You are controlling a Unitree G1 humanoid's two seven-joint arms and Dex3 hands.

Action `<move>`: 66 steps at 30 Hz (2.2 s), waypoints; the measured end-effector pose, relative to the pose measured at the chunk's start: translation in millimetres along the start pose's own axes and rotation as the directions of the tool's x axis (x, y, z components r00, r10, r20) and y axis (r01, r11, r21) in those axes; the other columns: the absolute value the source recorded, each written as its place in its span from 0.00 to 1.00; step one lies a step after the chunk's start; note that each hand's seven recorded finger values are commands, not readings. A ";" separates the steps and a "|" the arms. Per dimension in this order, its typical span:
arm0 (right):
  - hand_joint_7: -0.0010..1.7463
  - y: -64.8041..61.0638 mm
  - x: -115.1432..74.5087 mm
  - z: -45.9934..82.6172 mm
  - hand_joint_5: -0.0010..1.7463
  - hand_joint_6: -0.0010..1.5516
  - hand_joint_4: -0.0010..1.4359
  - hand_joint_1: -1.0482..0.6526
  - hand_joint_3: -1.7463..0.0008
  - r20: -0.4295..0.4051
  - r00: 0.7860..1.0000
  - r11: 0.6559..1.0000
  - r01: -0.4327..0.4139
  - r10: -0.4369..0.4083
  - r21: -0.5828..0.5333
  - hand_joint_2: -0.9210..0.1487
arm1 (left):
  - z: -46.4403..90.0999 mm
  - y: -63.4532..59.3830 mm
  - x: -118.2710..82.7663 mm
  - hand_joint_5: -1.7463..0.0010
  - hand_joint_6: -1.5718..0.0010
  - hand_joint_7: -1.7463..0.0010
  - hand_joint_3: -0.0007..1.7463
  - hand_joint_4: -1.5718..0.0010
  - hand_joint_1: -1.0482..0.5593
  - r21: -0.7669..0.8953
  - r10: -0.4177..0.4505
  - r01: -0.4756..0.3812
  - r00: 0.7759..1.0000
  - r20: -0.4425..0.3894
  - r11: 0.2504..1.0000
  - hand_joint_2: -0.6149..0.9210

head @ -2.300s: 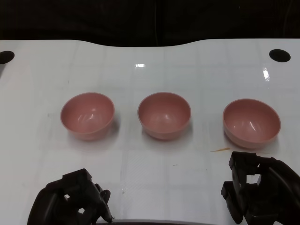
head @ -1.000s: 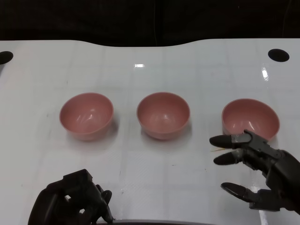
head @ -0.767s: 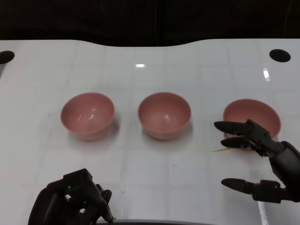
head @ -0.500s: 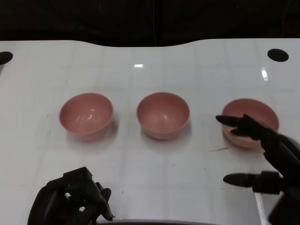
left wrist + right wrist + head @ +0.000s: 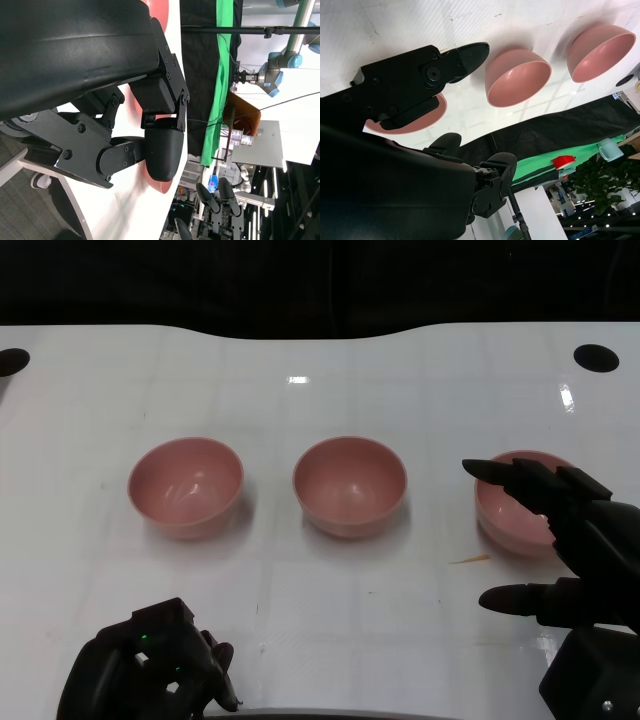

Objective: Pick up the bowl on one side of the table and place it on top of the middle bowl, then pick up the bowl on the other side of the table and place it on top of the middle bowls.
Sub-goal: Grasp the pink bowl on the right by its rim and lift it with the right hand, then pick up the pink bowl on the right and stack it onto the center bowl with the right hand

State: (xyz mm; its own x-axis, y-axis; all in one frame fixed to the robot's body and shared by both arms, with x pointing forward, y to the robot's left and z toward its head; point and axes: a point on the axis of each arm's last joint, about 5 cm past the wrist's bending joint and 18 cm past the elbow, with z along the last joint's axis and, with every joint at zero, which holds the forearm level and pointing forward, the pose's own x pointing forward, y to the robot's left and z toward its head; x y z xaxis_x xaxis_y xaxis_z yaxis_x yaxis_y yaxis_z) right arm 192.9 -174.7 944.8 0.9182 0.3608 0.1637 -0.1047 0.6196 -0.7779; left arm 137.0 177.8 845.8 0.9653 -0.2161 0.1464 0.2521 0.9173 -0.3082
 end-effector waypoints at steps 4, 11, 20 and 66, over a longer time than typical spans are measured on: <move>0.09 14.4 16.8 -4.1 0.32 0.20 0.11 0.29 1.00 -0.107 0.994 0.954 -0.056 0.025 -0.295 0.11 | -0.3 0.1 -0.9 0.12 0.36 0.28 0.43 0.39 0.52 0.001 0.002 -0.002 1.000 -0.002 1.000 0.85; 0.03 26.3 32.0 -12.4 0.24 0.24 0.17 0.28 1.00 -0.201 0.979 0.891 -0.108 0.019 -0.440 0.09 | 0.4 0.7 -2.2 0.12 0.36 0.28 0.43 0.39 0.53 0.005 0.007 -0.007 1.000 -0.001 1.000 0.85; 0.01 32.8 37.0 -16.6 0.22 0.23 0.17 0.26 1.00 -0.242 0.970 0.874 -0.143 0.030 -0.464 0.07 | 1.3 0.3 -1.5 0.12 0.37 0.27 0.42 0.39 0.52 0.007 0.012 -0.012 1.000 0.004 1.000 0.86; 1.00 43.3 94.5 -28.9 1.00 0.45 0.64 0.51 0.41 0.088 0.986 0.870 0.167 -0.143 -0.464 0.46 | 0.9 -5.1 -1.5 0.11 0.37 0.28 0.43 0.40 0.52 -0.008 0.015 -0.015 1.000 0.008 1.000 0.85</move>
State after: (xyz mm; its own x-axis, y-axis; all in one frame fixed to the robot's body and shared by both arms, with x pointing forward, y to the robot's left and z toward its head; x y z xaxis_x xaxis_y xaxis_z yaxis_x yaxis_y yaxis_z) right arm 286.2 -133.9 909.0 0.8867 0.3281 0.3257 0.2400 0.2754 -0.9309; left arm 134.3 173.8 848.1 0.9685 -0.1995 0.1491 0.2380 0.9176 -0.3183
